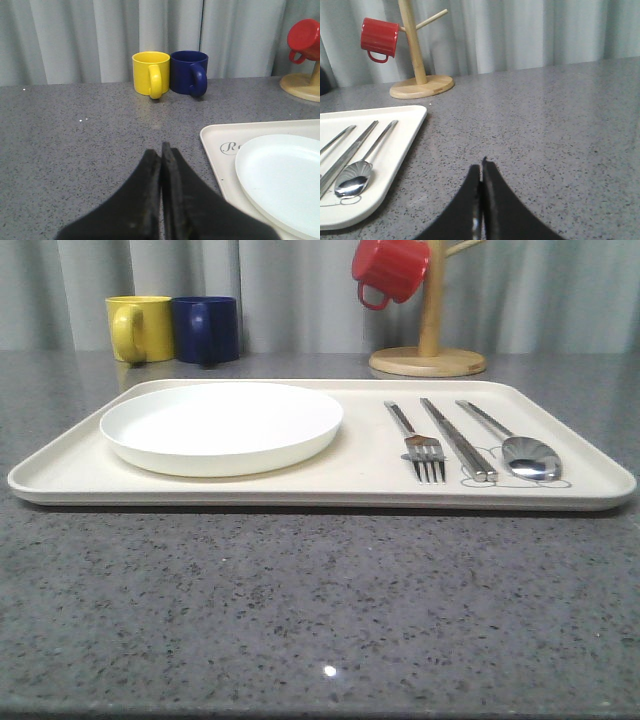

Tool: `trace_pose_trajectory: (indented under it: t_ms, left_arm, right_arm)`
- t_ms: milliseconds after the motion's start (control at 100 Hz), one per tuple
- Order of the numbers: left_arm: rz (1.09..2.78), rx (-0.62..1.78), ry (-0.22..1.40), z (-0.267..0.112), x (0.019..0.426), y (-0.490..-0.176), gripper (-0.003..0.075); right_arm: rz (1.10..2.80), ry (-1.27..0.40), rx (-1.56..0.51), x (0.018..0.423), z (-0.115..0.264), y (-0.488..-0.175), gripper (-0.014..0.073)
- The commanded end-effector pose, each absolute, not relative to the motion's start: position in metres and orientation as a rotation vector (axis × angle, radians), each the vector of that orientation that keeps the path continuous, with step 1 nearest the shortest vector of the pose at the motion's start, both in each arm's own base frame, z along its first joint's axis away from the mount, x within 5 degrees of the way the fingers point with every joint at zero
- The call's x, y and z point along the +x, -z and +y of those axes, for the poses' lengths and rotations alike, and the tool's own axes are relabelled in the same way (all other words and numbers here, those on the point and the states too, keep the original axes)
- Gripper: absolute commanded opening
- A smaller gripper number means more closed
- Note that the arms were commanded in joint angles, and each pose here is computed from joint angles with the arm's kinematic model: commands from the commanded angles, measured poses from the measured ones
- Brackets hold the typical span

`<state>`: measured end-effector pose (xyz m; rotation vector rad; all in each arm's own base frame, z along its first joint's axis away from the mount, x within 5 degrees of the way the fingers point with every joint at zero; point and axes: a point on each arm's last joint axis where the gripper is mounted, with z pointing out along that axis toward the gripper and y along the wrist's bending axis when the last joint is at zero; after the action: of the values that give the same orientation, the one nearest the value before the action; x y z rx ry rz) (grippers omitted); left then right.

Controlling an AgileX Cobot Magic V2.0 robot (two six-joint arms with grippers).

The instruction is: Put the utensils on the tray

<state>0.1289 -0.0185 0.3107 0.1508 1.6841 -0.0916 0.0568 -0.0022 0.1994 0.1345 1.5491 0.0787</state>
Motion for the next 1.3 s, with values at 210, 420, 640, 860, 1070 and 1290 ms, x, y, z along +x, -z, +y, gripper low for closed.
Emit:
trace_pose_trajectory:
  t_ms: [210,420,640,860,1070,1290]
  left_arm:
    - [1.533,0.171,0.029,-0.014,0.105,-0.314,-0.0018]
    - [1.509,0.151,0.007,-0.008,0.079,-0.277,-0.0018]
    - [1.481,0.095,0.000,-0.004,0.061,-0.236,-0.0018]
    - [1.431,0.075,-0.002,-0.003,0.053,-0.211,-0.0018]
    - [1.415,0.089,-0.011,-0.003,0.054,-0.209,-0.0018]
    - [1.415,0.089,-0.011,-0.003,0.054,-0.209,-0.0018]
  right_arm:
    - [1.423,-0.065,0.107,0.053,-0.002,-0.215,-0.0069]
    - [1.423,-0.065,0.107,0.053,-0.002,-0.215,-0.0069]
    - [1.423,-0.065,0.107,0.053,-0.002,-0.215,-0.0069]
    - [1.423,-0.065,0.107,0.053,-0.002,-0.215,-0.0069]
    - [1.423,-0.065,0.107,0.053,-0.002,-0.215,-0.0069]
    - [1.423,-0.065,0.107,0.053,-0.002,-0.215,-0.0069]
